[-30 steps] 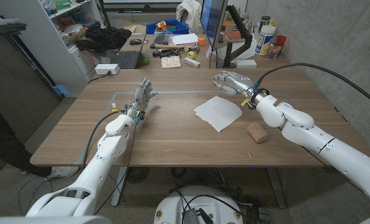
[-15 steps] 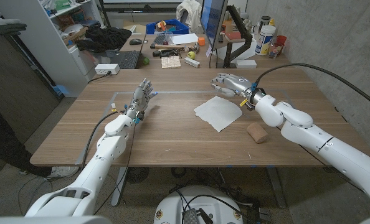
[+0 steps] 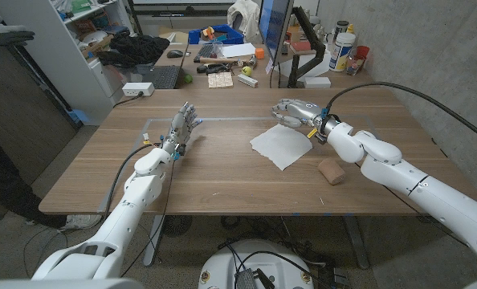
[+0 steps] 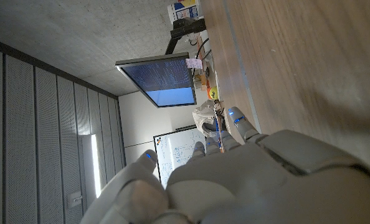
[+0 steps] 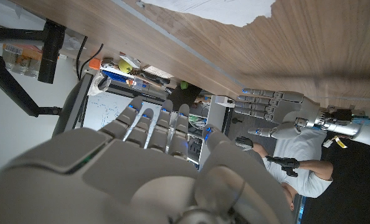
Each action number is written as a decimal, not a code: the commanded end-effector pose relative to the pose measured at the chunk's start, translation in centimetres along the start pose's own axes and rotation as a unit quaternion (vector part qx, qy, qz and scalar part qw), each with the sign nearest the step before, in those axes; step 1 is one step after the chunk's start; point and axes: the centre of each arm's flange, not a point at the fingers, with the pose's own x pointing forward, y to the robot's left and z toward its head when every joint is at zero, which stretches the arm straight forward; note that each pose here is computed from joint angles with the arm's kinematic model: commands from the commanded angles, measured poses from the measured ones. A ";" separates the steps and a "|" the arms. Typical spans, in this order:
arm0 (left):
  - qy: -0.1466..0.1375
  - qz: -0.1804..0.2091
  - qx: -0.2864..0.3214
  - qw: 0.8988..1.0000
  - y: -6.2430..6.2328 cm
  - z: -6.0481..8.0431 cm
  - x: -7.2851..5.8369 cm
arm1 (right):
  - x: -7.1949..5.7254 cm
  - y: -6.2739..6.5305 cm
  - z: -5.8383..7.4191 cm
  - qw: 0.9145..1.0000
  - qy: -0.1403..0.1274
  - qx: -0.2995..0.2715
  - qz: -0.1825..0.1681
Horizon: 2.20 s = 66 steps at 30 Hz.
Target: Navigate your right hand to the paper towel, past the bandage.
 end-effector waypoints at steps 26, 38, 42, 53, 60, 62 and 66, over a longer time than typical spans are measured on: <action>0.003 0.000 0.003 1.000 -0.2 -0.1 -0.2 | 0.2 1.2 0.1 0.999 0.008 -0.010 0.038; 0.005 0.000 0.003 1.000 -0.2 -0.2 -0.3 | 0.3 1.5 0.1 0.999 0.009 -0.012 0.048; 0.005 0.000 0.003 1.000 -0.3 -0.2 -0.3 | 0.4 1.6 0.1 0.999 0.009 -0.012 0.052; 0.007 0.000 0.003 1.000 -0.2 -0.3 -0.3 | 0.5 2.2 0.2 0.998 0.010 -0.012 0.067; 0.007 0.001 0.003 1.000 -0.2 -0.3 -0.4 | 0.6 2.4 0.2 0.997 0.011 -0.012 0.074; 0.007 0.001 0.003 1.000 -0.2 -0.3 -0.4 | 0.6 2.4 0.2 0.997 0.010 -0.013 0.079; 0.007 0.001 0.003 1.000 -0.2 -0.3 -0.4 | 0.6 2.5 0.2 0.997 0.010 -0.013 0.082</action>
